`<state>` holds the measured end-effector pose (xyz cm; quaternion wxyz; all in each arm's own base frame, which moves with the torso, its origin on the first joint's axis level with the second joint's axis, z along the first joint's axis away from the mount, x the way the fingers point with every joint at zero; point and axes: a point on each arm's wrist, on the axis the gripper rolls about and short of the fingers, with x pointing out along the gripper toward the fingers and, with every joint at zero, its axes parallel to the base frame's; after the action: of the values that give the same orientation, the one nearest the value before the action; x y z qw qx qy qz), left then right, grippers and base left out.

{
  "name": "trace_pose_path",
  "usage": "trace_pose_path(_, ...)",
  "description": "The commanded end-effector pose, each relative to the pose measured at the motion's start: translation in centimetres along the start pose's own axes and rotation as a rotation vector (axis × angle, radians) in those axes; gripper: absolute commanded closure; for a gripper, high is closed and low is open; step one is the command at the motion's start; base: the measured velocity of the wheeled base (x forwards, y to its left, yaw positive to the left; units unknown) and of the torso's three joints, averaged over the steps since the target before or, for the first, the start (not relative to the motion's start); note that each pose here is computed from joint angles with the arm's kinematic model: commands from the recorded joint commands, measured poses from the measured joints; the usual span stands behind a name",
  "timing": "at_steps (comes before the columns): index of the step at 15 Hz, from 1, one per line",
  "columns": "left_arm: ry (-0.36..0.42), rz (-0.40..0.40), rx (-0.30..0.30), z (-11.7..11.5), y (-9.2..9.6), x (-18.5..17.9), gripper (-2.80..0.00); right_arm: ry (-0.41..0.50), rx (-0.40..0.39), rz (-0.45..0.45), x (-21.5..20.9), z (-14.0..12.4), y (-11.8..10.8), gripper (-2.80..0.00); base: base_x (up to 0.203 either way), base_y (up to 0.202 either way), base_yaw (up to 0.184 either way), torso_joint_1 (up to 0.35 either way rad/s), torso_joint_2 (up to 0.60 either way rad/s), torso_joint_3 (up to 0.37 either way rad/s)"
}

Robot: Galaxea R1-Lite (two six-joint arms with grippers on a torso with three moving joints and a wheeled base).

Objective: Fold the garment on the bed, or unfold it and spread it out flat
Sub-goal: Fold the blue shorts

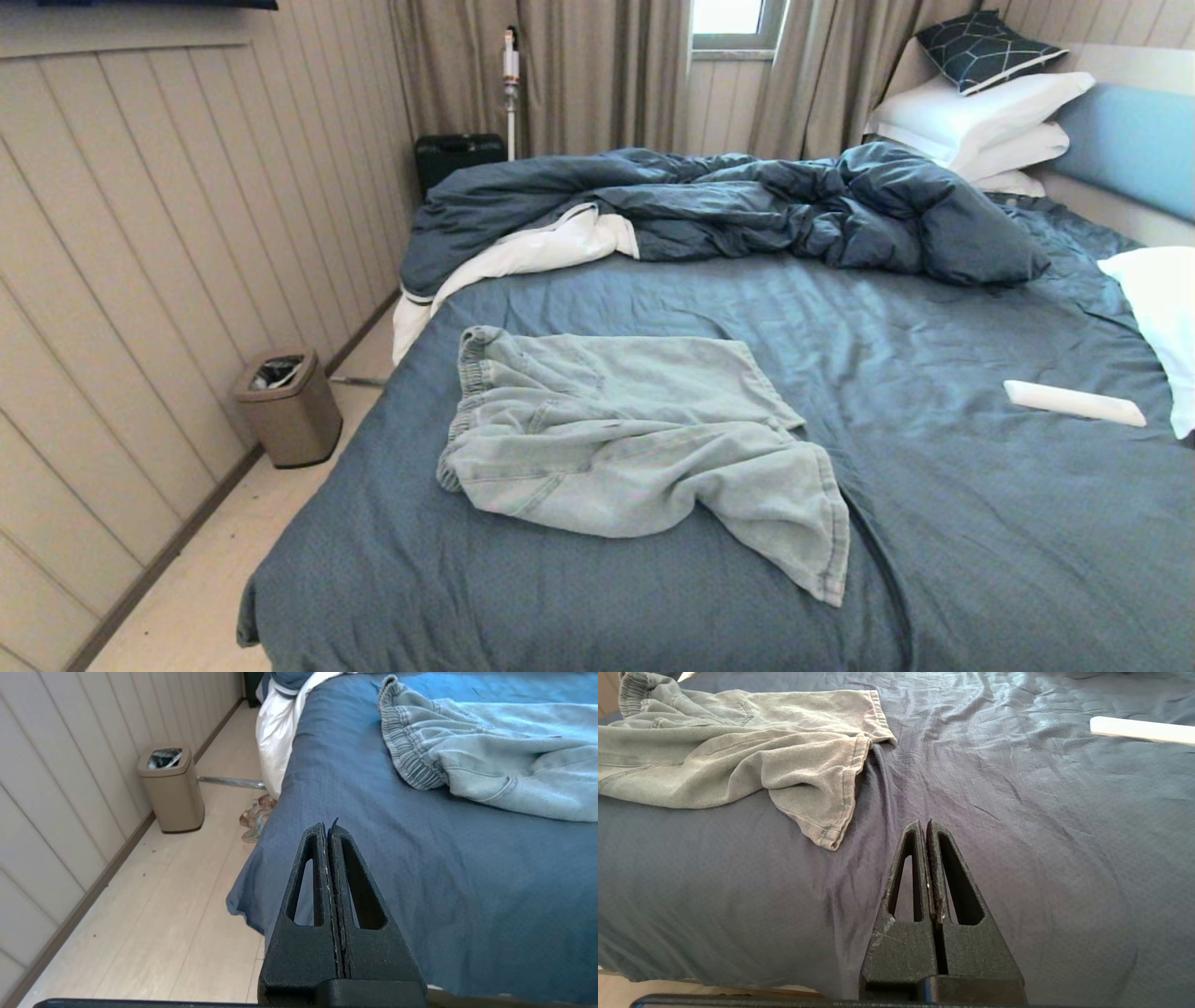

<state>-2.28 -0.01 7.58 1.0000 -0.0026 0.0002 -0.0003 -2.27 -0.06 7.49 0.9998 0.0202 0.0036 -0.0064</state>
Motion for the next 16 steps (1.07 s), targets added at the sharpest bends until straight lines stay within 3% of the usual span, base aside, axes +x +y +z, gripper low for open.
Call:
trace_pose_path(1,0.006,0.004,0.003,0.0,0.0,-0.1,0.00,0.010,-0.001,-0.002,0.1,0.0,0.0,0.00,0.000,0.000,0.000,0.000,0.00,0.000)
trace_pose_path(3,0.004,0.008,0.012,0.6,0.0,-0.2,0.00,0.026,-0.002,-0.004,0.1,0.1,0.0,0.00,0.000,0.000,0.000,0.000,0.00,0.000)
trace_pose_path(6,-0.077,-0.003,-0.024,7.2,0.0,-1.3,0.00,0.129,-0.006,-0.004,1.0,0.5,0.0,0.00,0.000,0.000,0.000,0.000,0.00,0.000)
trace_pose_path(7,-0.059,-0.008,-0.036,9.2,-0.1,-0.9,0.00,0.119,-0.005,0.003,1.0,1.8,0.1,0.00,0.000,0.000,0.000,0.000,0.00,0.000)
trace_pose_path(9,-0.014,-0.022,-0.049,12.2,-0.1,0.4,0.00,0.100,0.007,0.021,1.4,6.8,0.3,0.00,0.000,0.000,0.000,0.000,0.00,0.000)
trace_pose_path(11,0.051,-0.039,-0.056,14.6,-0.2,2.7,0.00,0.140,0.048,0.061,3.3,11.3,0.6,0.00,0.000,0.000,0.000,0.000,0.00,0.000)
trace_pose_path(14,0.171,-0.106,-0.099,17.9,-0.3,7.4,0.00,0.249,0.105,0.097,8.3,15.6,1.2,0.00,0.000,0.000,0.000,0.000,0.00,0.000)
trace_pose_path(16,0.302,-0.146,-0.147,19.4,-0.5,11.0,0.00,0.339,0.143,0.100,12.3,16.9,1.6,0.00,0.000,0.000,0.000,0.000,0.00,0.000)
